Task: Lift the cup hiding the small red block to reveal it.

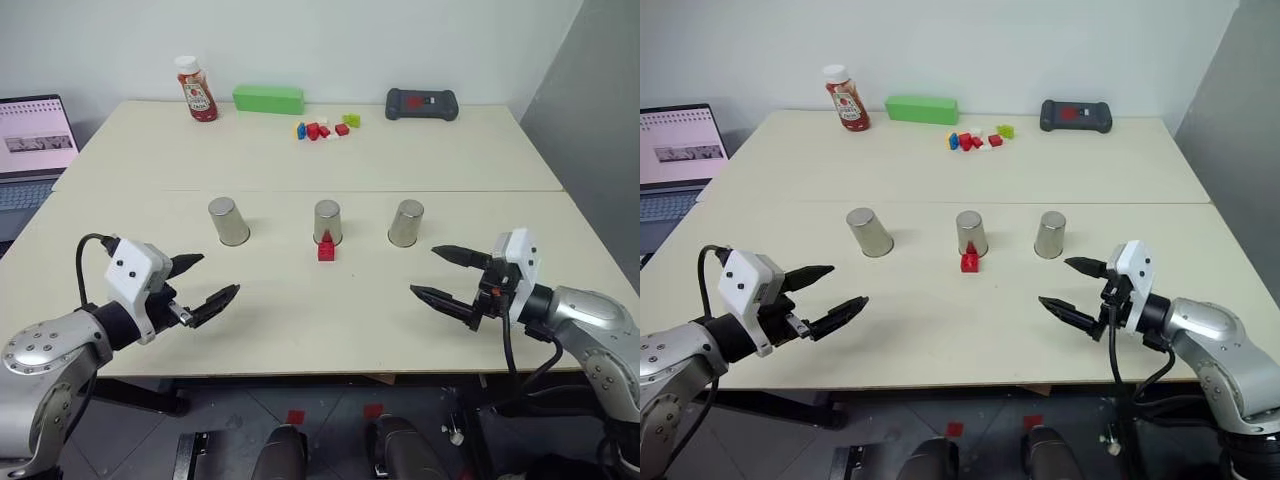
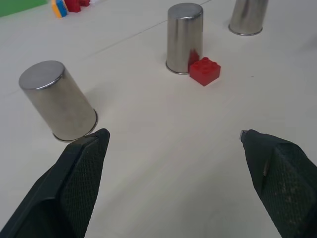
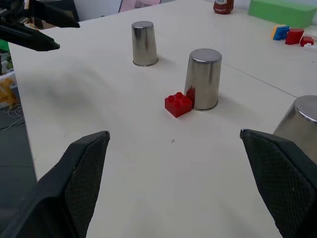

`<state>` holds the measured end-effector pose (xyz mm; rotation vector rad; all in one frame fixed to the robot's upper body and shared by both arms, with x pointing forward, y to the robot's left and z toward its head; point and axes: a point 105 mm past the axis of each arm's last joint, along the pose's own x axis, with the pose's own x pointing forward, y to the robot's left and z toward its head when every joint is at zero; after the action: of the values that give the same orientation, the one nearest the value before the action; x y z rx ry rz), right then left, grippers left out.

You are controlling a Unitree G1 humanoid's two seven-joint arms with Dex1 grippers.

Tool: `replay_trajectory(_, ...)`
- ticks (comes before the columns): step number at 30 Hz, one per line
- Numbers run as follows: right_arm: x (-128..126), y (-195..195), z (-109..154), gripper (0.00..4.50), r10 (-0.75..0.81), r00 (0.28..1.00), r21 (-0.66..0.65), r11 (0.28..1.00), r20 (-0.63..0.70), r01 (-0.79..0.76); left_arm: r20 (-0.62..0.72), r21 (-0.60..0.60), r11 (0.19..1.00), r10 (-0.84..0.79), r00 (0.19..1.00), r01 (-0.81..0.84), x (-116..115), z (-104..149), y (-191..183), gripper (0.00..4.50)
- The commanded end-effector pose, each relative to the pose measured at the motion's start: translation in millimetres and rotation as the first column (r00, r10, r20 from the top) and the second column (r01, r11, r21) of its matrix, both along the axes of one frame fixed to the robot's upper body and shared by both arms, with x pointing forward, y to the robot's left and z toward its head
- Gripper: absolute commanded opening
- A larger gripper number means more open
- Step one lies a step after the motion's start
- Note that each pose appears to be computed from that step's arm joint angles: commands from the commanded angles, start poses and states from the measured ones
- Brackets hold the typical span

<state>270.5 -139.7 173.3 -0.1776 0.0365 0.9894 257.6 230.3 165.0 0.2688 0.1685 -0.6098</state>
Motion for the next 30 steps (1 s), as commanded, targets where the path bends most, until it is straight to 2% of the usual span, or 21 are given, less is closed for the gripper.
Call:
replay_trajectory(1,-4,4,16,4.5,0.018,0.999,0.01,1.0,0.051,-0.019,0.037,0.016,1.0,-0.019,0.999,0.019,-2,12,1,4.48)
replay_trajectory(7,-6,5,9,4.5,0.039,0.999,0.01,0.999,0.028,-0.039,0.008,0.072,0.997,-0.025,1.0,0.024,-6,11,0,4.48)
replay_trajectory(20,-4,6,6,4.5,0.06,0.998,0.009,0.998,0.029,-0.06,0.013,0.061,0.997,-0.049,0.999,0.048,-11,18,-3,4.48)
replay_trajectory(25,-3,6,7,4.5,0.063,0.998,0.009,0.998,0.028,-0.064,-0.053,0.081,0.996,-0.035,0.998,0.039,-16,8,-3,4.48)
replay_trajectory(30,-5,8,7,4.5,0.076,0.997,0.011,0.997,0.015,-0.076,-0.055,0.107,0.993,-0.033,0.998,0.039,-19,5,0,4.48)
